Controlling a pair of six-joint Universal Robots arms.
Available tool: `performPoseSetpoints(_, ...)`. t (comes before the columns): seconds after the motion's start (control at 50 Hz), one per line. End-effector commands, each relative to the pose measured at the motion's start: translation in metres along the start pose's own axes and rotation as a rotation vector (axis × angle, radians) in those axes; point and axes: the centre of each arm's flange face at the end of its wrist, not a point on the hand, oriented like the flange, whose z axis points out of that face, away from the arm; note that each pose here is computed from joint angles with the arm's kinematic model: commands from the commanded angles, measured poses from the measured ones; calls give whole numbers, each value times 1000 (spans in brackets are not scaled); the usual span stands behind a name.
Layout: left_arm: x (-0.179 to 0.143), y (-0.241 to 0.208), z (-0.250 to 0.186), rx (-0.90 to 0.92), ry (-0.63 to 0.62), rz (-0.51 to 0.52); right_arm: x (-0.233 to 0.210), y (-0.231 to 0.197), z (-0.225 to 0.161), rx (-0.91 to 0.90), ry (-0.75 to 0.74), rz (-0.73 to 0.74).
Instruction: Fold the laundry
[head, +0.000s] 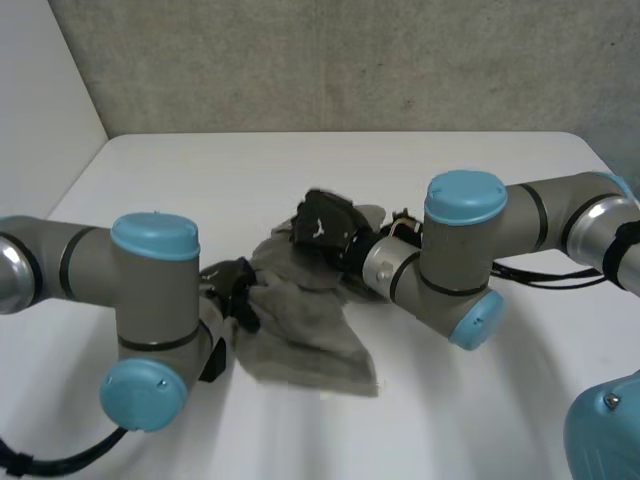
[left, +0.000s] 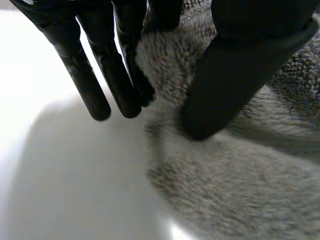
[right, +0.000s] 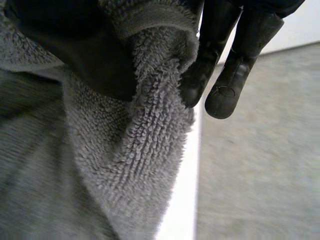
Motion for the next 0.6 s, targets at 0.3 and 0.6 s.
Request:
performPoseSetpoints(0.3, 51, -198, -104, 485, 194, 19, 221, -72, -105, 80, 614, 419)
performPoseSetpoints(0.6, 52, -173, -146, 240, 382, 72, 219, -111, -189, -97, 458, 520)
